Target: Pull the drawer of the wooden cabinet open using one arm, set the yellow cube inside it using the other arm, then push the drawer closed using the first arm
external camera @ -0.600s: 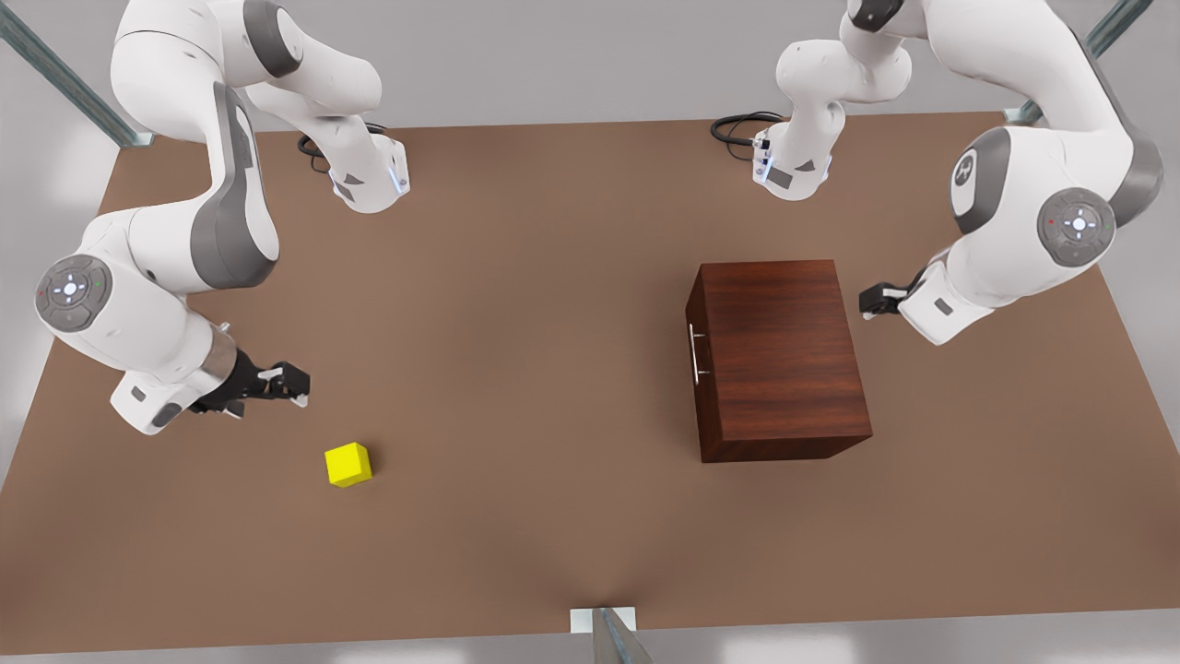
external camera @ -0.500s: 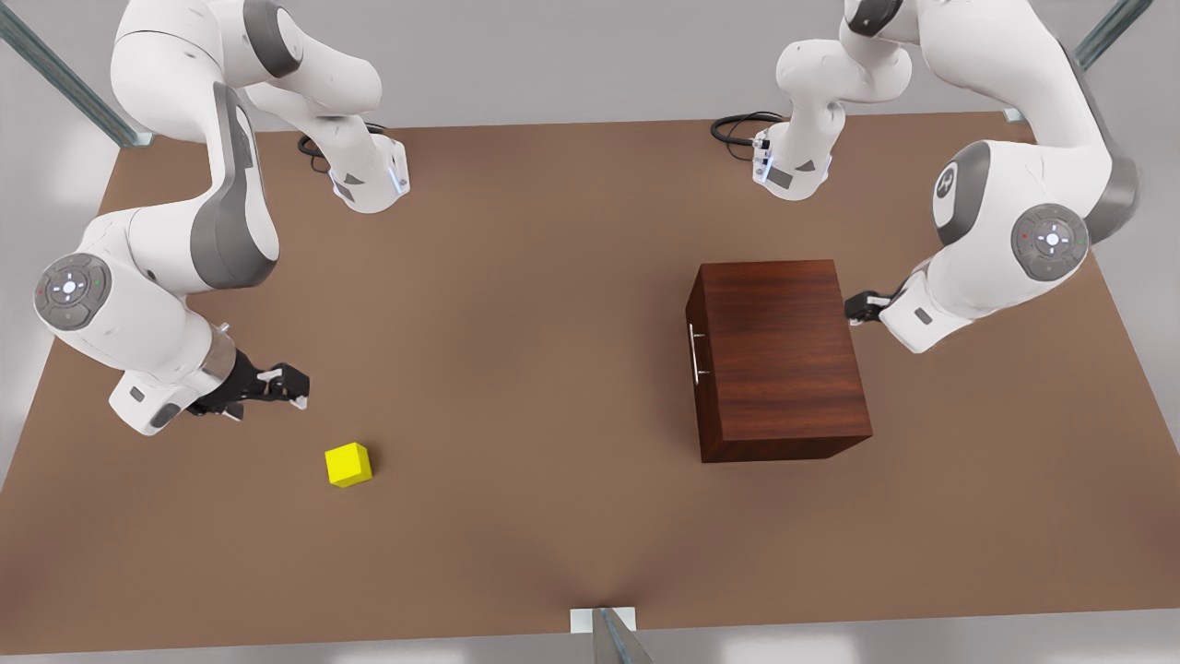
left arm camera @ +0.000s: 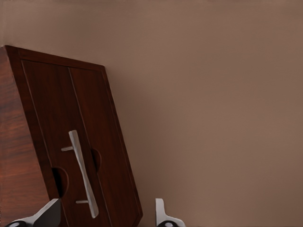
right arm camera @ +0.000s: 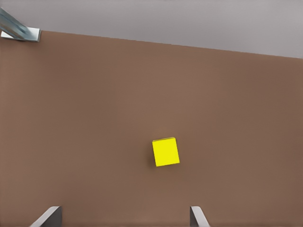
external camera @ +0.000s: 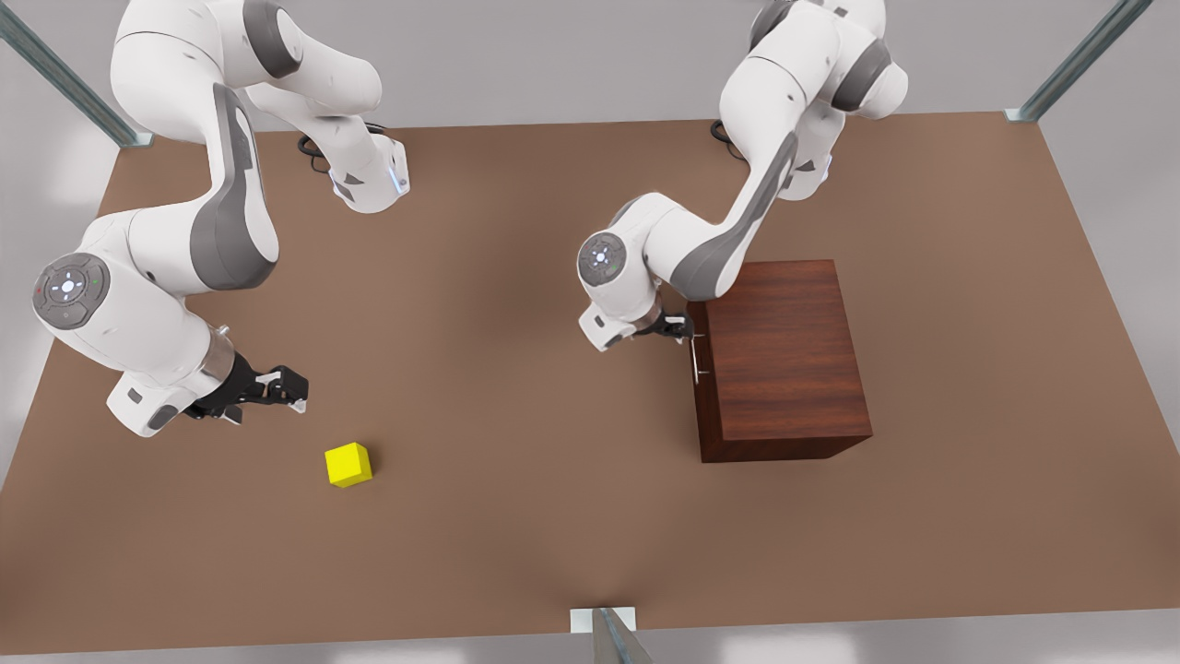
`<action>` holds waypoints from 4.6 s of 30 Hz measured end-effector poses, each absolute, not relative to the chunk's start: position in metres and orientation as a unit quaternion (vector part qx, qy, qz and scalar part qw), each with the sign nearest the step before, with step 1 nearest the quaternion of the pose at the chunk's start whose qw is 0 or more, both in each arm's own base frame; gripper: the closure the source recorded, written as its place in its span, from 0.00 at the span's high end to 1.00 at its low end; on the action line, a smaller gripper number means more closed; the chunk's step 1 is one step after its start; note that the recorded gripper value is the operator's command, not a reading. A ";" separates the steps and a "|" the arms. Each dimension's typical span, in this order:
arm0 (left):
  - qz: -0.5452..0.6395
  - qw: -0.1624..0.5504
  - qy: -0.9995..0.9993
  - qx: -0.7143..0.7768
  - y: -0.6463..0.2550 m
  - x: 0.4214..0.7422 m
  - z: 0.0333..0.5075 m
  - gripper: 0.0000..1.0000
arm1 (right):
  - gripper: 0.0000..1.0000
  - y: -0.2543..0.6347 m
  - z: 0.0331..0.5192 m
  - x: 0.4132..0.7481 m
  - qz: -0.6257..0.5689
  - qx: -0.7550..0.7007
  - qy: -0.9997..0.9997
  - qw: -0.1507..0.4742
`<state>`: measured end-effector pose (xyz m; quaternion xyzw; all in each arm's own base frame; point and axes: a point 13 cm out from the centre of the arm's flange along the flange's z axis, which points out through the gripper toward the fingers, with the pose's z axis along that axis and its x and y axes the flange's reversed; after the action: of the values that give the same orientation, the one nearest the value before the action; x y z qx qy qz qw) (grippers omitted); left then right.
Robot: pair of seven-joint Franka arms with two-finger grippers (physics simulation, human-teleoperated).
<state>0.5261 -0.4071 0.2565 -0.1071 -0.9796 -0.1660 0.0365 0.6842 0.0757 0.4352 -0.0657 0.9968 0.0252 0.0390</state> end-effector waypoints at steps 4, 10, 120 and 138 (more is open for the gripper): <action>-0.196 0.007 -0.979 -0.054 -0.388 0.547 0.238 0.95 | 1.00 0.076 0.435 0.684 0.025 -0.066 0.997 0.039; -0.213 -0.012 -0.977 0.003 -0.378 0.556 0.221 0.87 | 1.00 0.076 0.435 0.685 0.025 -0.065 0.997 0.039; 0.030 0.116 -0.811 0.572 -0.175 0.628 0.444 0.21 | 1.00 0.647 0.255 0.572 0.160 0.034 0.981 0.107; 0.045 0.051 -0.837 0.543 -0.512 0.558 0.275 0.21 | 1.00 0.058 0.479 0.615 -0.023 0.271 0.961 0.048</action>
<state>0.5581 -0.5122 0.2754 0.5428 -0.8371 0.0448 0.0505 0.6145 0.0579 0.4788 0.2705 0.9612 -0.0231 0.0484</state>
